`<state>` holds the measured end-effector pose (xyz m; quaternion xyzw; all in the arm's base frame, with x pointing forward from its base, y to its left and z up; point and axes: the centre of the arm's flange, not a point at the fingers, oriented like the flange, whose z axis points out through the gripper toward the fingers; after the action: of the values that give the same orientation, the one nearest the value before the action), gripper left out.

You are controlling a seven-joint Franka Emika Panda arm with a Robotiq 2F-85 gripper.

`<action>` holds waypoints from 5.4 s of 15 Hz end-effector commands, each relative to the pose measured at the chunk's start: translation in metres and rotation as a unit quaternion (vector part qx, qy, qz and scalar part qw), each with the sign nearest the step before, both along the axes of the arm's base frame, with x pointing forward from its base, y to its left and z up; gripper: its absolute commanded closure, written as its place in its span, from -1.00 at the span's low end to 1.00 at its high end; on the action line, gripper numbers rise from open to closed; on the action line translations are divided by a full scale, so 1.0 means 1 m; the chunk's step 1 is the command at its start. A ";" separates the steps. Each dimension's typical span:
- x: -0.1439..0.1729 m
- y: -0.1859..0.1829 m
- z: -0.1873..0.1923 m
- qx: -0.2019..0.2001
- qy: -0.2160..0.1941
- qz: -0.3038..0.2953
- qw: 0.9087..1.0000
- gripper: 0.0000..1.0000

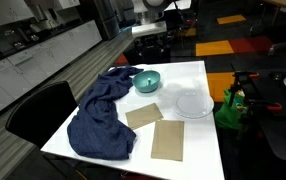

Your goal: Remove the marker from the bowl and place it on the table

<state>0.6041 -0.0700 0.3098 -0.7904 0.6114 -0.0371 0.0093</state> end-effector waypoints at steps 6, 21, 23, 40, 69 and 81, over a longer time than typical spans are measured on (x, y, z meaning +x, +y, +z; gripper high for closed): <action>0.011 -0.005 -0.006 0.006 -0.007 -0.023 1.000 -1.00; 0.084 0.005 -0.063 -0.015 0.025 -0.152 0.988 -0.89; 0.078 0.008 -0.064 -0.022 0.027 -0.164 0.986 -0.85; 0.064 -0.017 -0.098 0.026 0.068 -0.120 0.990 -0.70; 0.089 -0.019 -0.170 0.009 0.083 -0.125 0.989 0.04; 0.082 -0.014 -0.141 0.016 0.066 -0.118 0.991 0.90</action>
<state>0.6905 -0.0877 0.1427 -0.7122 0.7008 0.0192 -0.0355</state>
